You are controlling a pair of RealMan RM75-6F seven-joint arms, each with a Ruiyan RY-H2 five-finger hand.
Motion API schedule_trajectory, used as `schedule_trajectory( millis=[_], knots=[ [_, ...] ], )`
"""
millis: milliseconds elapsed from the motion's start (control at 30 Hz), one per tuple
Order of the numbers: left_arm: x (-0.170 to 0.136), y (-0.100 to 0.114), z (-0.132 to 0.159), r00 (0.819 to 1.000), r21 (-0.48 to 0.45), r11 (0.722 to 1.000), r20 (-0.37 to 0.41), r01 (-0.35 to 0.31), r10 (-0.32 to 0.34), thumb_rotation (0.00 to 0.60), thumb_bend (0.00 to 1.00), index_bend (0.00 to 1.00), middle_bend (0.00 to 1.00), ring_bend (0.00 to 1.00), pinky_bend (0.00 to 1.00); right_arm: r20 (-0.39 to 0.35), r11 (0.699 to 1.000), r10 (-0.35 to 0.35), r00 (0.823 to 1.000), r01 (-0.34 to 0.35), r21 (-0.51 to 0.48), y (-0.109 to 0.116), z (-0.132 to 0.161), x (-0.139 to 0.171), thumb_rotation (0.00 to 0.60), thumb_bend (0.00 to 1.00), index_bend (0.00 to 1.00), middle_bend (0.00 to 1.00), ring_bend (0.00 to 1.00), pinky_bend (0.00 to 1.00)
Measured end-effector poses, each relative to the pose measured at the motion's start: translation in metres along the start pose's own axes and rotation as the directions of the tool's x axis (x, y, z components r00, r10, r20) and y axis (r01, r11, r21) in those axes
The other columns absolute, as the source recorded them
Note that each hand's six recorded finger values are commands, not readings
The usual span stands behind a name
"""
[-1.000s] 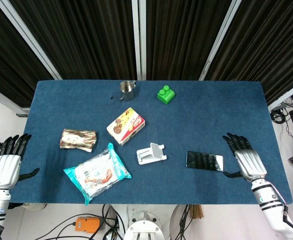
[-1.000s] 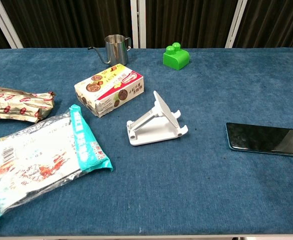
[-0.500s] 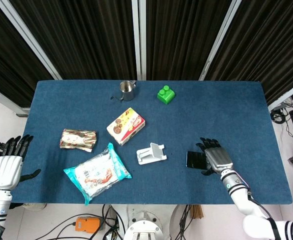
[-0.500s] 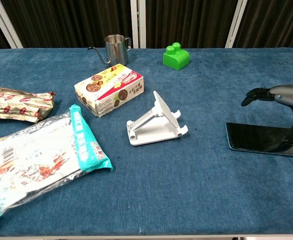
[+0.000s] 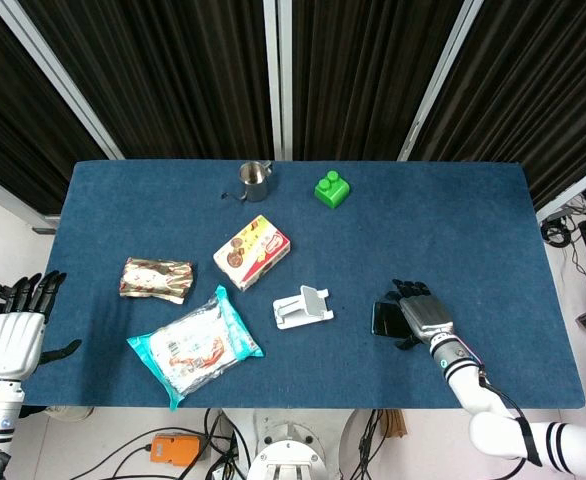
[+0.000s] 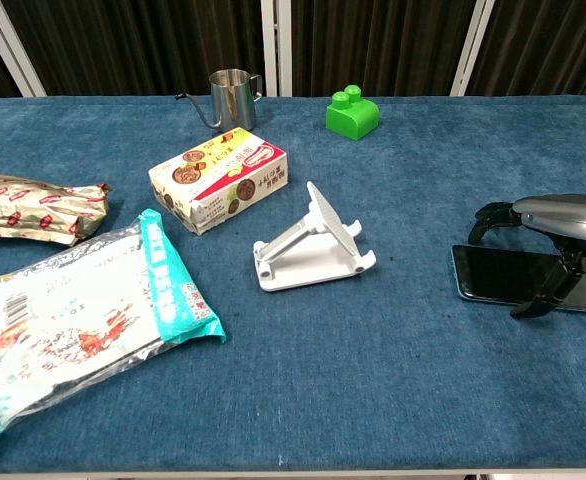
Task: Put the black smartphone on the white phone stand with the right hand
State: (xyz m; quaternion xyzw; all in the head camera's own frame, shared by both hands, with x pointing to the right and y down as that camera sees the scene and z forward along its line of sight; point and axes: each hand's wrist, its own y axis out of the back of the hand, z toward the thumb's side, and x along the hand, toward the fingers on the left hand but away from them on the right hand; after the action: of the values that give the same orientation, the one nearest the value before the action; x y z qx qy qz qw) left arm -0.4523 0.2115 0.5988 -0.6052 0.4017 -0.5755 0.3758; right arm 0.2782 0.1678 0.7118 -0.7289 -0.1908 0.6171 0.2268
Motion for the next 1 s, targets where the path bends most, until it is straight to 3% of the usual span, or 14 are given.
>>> schedule_trajectory(
  millis=[367,633,700,800,933,1000],
  knots=[
    [0.000,-0.003,-0.002,1.000,-0.004,1.000,-0.004,0.003,-0.003,0.600,0.02,0.06,0.06,0.00,0.00,-0.008,0.993,-0.092,0.996,0.091,-0.076,-0.007,0.003,-0.007,0.600,0.36,0.57,0.03,0.00,0.00],
    [0.000,-0.003,-0.001,1.000,-0.009,1.000,-0.006,-0.001,0.001,0.600,0.02,0.06,0.06,0.00,0.00,-0.034,0.972,-0.147,0.989,0.138,-0.189,-0.005,0.004,-0.005,0.600,0.36,0.62,0.16,0.00,0.00],
    [0.000,-0.003,0.000,1.000,-0.008,1.000,-0.003,-0.002,0.002,0.600,0.02,0.06,0.06,0.00,0.00,-0.044,0.961,-0.166,0.985,0.152,-0.230,-0.003,0.004,-0.005,0.600,0.37,0.62,0.21,0.03,0.00],
    [0.001,-0.002,0.001,1.000,-0.008,1.000,0.000,-0.005,0.005,0.600,0.02,0.06,0.06,0.00,0.00,-0.061,0.942,-0.198,0.978,0.173,-0.288,0.001,0.004,-0.005,0.600,0.37,0.61,0.32,0.17,0.01],
    [0.002,-0.001,0.002,1.000,-0.008,1.000,0.003,-0.006,0.006,0.600,0.02,0.06,0.06,0.00,0.00,-0.088,0.923,-0.242,0.966,0.201,-0.329,0.004,0.004,-0.006,0.600,0.40,0.61,0.39,0.31,0.18],
    [0.002,-0.001,0.003,1.000,-0.008,1.000,0.005,-0.006,0.006,0.600,0.02,0.06,0.06,0.00,0.00,-0.104,0.919,-0.258,0.961,0.211,-0.332,0.004,0.004,-0.008,0.600,0.41,0.61,0.40,0.34,0.32]
  ],
)
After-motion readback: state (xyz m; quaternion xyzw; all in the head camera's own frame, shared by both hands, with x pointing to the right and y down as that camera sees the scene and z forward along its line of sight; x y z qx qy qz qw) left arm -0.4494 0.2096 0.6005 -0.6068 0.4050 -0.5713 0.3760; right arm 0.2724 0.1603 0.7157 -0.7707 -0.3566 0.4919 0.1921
